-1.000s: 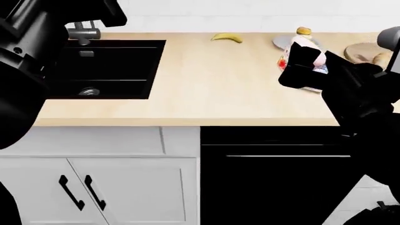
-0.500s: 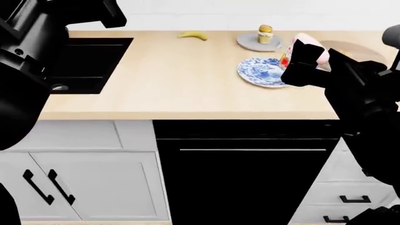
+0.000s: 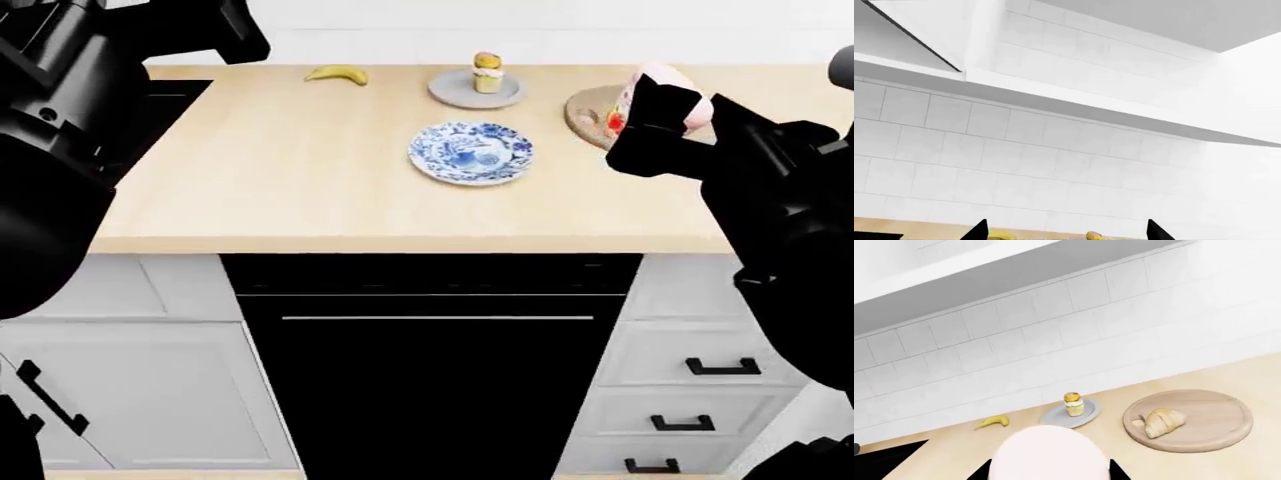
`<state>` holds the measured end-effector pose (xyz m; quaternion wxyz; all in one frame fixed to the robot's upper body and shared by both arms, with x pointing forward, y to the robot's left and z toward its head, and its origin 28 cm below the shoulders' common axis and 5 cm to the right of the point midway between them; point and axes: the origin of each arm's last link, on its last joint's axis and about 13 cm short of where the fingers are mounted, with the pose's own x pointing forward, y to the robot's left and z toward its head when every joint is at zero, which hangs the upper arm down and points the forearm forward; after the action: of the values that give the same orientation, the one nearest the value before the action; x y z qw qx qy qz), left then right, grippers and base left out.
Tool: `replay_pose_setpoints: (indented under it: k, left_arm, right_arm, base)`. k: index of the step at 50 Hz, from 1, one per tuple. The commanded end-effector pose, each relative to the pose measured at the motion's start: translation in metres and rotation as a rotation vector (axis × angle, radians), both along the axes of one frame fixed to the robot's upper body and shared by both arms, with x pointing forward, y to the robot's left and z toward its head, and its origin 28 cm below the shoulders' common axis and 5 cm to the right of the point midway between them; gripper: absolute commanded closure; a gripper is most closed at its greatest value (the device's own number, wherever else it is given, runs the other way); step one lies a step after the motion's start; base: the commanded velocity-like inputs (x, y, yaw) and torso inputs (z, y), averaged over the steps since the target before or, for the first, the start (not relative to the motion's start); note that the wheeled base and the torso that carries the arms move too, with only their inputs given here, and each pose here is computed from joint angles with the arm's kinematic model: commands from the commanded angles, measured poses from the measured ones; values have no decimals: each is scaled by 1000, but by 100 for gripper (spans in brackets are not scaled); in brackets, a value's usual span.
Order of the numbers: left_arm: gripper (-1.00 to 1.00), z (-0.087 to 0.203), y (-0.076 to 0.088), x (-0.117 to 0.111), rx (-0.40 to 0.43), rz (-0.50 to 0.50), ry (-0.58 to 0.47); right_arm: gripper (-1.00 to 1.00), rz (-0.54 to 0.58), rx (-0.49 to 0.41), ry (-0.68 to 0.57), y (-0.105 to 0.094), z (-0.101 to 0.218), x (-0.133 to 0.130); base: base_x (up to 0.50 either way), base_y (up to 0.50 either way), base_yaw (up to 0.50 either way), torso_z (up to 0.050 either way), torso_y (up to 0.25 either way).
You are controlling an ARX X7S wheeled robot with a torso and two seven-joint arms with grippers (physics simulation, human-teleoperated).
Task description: From the different types of pastries on the counter, select a croissant and place it on the cutting board. Then retrieve a jar of jam from the cabinet and place it alongside the croissant on the cutting board.
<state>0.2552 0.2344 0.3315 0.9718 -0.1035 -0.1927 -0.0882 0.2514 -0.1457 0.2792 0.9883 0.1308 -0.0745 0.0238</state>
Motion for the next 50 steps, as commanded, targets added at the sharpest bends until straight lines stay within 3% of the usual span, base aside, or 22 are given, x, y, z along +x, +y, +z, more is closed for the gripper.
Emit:
replay_pose_setpoints:
  k: [1, 36, 50]
  left_arm:
    - [-100, -2, 1, 1, -5, 2, 4]
    - [-100, 2, 2, -4, 0, 9, -12]
    - [-100, 3, 4, -6, -1, 13, -18]
  right_arm:
    - [100, 3, -11, -27, -1, 3, -1]
    - [100, 21, -50, -50, 2, 6, 1]
    - [100, 55, -87, -64, 8, 9, 3]
  base:
    - [30, -500, 0, 0, 0]
    - [197, -496, 0, 0, 1]
    - [486, -52, 0, 0, 1]
